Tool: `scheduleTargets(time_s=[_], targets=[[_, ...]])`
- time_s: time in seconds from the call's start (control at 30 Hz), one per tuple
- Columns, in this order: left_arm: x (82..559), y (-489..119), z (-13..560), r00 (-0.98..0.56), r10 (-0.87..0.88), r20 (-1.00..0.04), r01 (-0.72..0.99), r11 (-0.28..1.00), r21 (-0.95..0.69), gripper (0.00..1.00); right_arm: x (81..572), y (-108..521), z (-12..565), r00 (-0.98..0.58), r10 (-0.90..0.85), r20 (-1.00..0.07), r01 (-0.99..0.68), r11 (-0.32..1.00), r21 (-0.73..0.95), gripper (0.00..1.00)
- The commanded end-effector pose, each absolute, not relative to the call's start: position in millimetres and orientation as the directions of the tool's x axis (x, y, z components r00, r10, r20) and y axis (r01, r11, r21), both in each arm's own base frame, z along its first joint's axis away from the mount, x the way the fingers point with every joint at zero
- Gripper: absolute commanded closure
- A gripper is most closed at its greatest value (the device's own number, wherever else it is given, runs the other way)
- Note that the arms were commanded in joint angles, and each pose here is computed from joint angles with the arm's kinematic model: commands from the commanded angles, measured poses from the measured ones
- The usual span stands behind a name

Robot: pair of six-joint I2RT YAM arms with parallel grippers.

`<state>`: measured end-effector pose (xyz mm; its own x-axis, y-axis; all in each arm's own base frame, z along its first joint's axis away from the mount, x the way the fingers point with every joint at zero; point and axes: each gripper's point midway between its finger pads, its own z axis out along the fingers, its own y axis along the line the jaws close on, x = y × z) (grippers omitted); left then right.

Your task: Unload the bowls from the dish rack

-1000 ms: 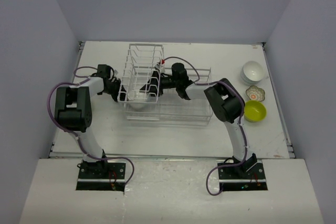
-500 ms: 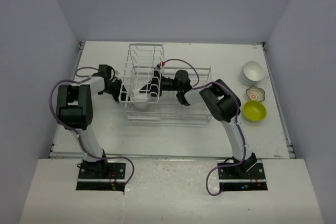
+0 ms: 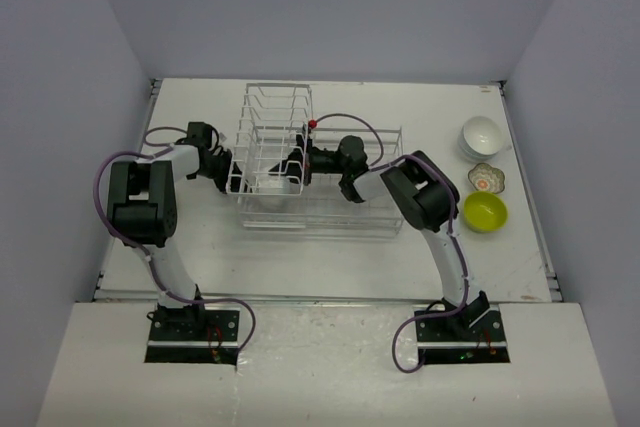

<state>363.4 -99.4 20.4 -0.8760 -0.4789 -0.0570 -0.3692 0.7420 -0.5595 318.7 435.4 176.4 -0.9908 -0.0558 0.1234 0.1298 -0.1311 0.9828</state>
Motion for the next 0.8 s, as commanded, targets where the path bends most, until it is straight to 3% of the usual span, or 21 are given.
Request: scheduleTargets(time_s=[0.0, 0.43, 0.77], targets=[[379, -111, 36, -0.878, -0.473, -0.074, -0.331, 0.712, -0.620, 1.00, 308, 417, 215, -0.998, -0.050, -0.038, -0.026, -0.220, 0.975, 1.00], [380, -111, 30, -0.880, -0.470, -0.068, -0.332, 0.712, -0.619, 1.00, 301, 394, 215, -0.988, -0.057, -0.144, -0.138, -0.093, 0.986, 1.00], [380, -112, 30, -0.883, -0.465, -0.064, -0.329, 0.710, -0.622, 1.00, 316, 373, 206, -0.973, -0.055, -0.226, -0.230, 0.086, 0.969, 1.00]])
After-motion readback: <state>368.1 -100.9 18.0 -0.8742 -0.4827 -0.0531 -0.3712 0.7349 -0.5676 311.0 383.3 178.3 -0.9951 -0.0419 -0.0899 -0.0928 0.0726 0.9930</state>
